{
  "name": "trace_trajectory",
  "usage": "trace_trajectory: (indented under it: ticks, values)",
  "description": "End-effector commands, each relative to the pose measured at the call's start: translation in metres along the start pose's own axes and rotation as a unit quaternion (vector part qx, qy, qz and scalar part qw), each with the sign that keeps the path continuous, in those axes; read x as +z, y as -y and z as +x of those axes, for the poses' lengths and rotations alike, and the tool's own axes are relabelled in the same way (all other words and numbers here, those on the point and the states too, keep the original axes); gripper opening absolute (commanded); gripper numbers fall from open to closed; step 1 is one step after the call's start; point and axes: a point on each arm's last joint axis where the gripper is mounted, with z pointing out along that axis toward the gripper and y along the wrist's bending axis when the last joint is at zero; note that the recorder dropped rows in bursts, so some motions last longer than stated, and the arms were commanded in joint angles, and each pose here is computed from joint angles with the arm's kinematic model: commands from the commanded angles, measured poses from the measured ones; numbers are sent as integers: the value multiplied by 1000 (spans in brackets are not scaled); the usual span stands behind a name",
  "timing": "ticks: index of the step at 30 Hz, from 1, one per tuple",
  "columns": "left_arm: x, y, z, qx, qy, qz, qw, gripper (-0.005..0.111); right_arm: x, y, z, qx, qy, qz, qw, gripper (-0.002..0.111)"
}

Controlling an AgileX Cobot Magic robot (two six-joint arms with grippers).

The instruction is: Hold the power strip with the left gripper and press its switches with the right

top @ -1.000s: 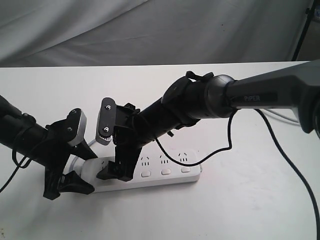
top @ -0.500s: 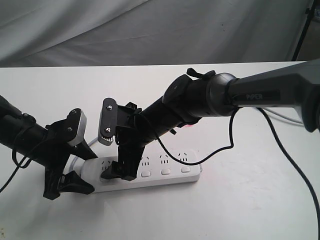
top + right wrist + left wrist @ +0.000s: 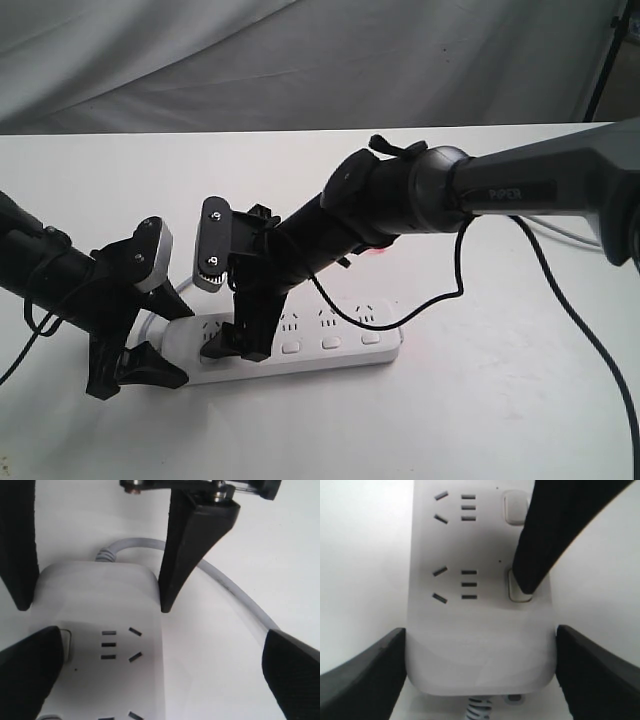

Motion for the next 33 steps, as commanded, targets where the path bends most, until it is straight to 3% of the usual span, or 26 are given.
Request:
trace_trajectory:
  ticks: [1, 23, 33]
  values:
    - [0, -4, 1, 4, -10, -18, 1000, 0, 14, -8, 15, -41, -44, -13, 998, 103]
    - [0, -4, 1, 4, -10, -18, 1000, 0, 16, -12, 8, -42, -39, -14, 998, 103]
    - [0, -4, 1, 4, -10, -18, 1000, 0, -7, -6, -17, -19, 2, 11, 1000, 103]
